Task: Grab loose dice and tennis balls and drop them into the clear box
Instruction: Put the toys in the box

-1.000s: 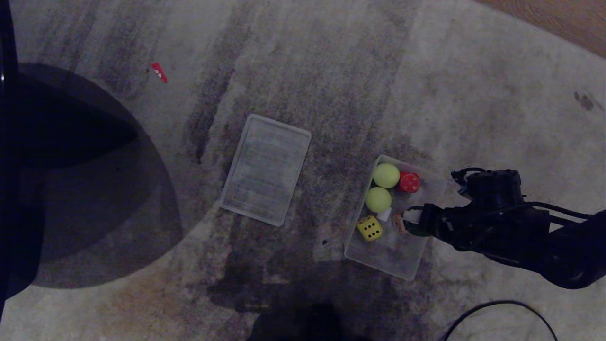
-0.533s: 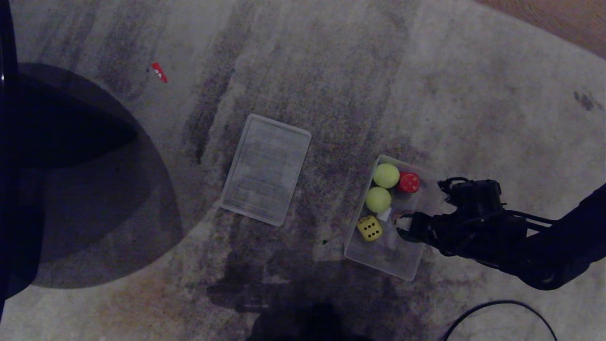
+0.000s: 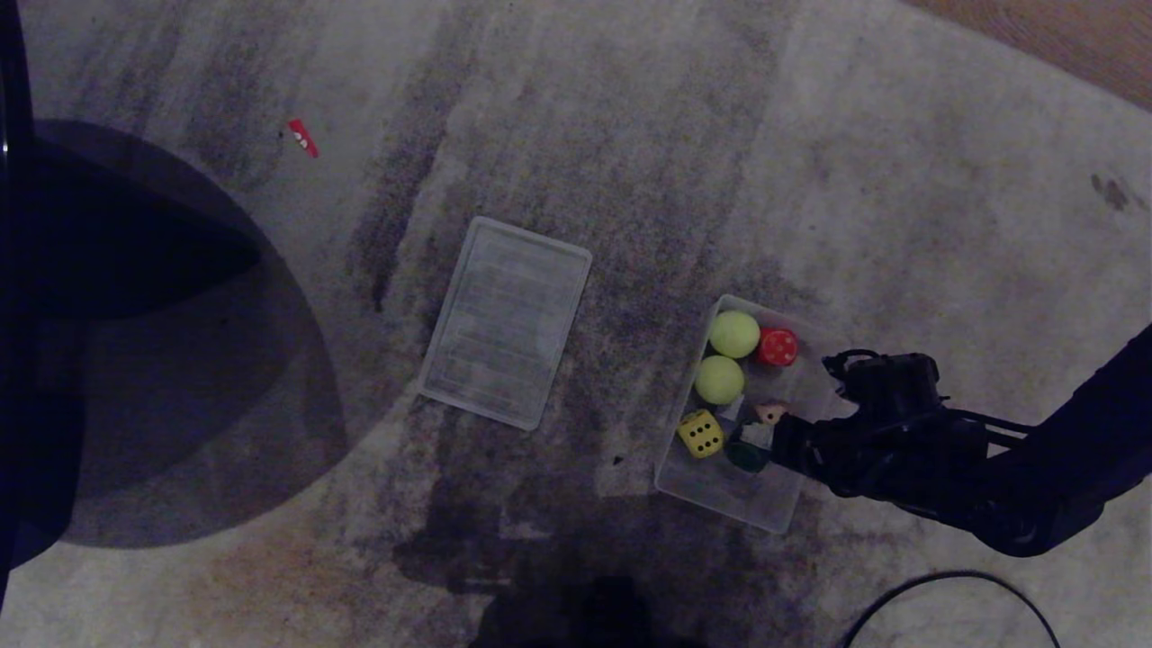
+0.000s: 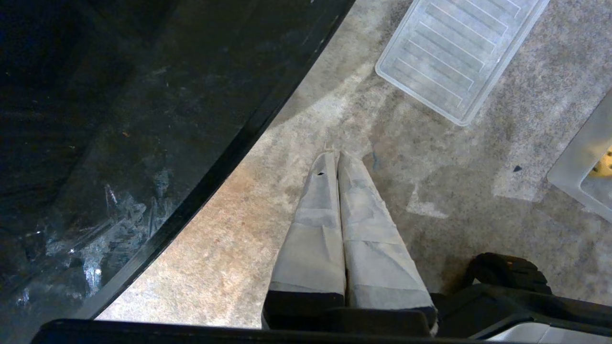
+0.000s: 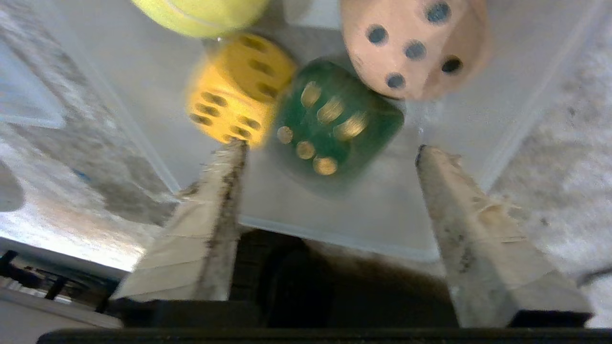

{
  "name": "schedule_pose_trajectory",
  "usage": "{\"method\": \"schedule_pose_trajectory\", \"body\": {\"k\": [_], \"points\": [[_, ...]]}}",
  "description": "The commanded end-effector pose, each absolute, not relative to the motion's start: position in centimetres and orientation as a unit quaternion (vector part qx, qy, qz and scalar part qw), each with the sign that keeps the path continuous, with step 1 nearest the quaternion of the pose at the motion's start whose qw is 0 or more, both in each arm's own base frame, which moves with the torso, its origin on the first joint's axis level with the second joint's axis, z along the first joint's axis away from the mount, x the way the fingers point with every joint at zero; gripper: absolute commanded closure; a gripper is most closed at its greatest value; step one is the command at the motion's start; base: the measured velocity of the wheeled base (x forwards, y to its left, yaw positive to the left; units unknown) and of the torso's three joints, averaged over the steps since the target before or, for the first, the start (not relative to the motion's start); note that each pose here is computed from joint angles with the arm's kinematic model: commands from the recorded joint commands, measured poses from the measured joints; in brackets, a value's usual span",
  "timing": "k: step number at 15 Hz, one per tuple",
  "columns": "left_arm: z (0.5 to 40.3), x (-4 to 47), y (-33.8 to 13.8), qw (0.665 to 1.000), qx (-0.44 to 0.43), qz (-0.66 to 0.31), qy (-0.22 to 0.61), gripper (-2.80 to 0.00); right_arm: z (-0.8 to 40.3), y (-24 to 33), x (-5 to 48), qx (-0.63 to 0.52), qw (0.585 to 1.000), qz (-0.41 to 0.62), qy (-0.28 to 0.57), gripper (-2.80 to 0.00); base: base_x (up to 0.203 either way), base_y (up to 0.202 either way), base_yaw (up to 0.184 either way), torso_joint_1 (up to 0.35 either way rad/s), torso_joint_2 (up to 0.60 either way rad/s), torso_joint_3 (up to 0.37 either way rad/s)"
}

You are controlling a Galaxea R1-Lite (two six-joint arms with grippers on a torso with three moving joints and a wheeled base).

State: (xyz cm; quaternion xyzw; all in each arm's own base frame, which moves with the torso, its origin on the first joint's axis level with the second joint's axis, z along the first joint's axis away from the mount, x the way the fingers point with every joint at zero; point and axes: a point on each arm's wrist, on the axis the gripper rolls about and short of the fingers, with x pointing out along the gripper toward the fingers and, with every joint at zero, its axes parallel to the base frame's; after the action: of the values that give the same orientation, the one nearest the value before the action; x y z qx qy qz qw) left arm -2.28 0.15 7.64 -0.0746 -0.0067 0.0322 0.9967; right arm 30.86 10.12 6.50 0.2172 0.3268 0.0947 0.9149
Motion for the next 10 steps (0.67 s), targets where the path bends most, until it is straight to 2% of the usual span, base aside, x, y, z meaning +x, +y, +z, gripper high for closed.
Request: {"method": "schedule_pose_trajectory", "body": {"k": [1,4,8,9,10], "points": [[7.6,-2.3,0.1,0.997,-0.075,0.033,-0.007,0.0,6.7,10.2,30.7,0.218,0.915,0.098,0.324,-2.8,0.0,0.0,0.0,0.0,0.0,0.0],[7.6,-2.3,0.2,0.997,-0.075,0.033,-0.007,0.0,8.5,9.6,29.3,0.203,0.924,0.109,0.304,-2.8,0.0,0.0,0.0,0.0,0.0,0.0],[7.6,-2.3,0.1,0.997,-0.075,0.032,-0.008,0.0,10.7,7.4,24.0,0.188,0.934,0.109,0.283,-2.8,0.0,0.0,0.0,0.0,0.0,0.0],[7.6,-2.3,0.1,0.997,-0.075,0.032,-0.008,0.0,11.4,6.8,22.7,0.19,0.937,0.109,0.272,0.0,0.0,0.0,0.0,0.0,0.0,0.0],[7.6,-2.3,0.1,0.997,-0.075,0.033,-0.007,0.0,12.1,6.3,21.4,0.192,0.939,0.11,0.262,0.0,0.0,0.0,0.0,0.0,0.0,0.0]]}}
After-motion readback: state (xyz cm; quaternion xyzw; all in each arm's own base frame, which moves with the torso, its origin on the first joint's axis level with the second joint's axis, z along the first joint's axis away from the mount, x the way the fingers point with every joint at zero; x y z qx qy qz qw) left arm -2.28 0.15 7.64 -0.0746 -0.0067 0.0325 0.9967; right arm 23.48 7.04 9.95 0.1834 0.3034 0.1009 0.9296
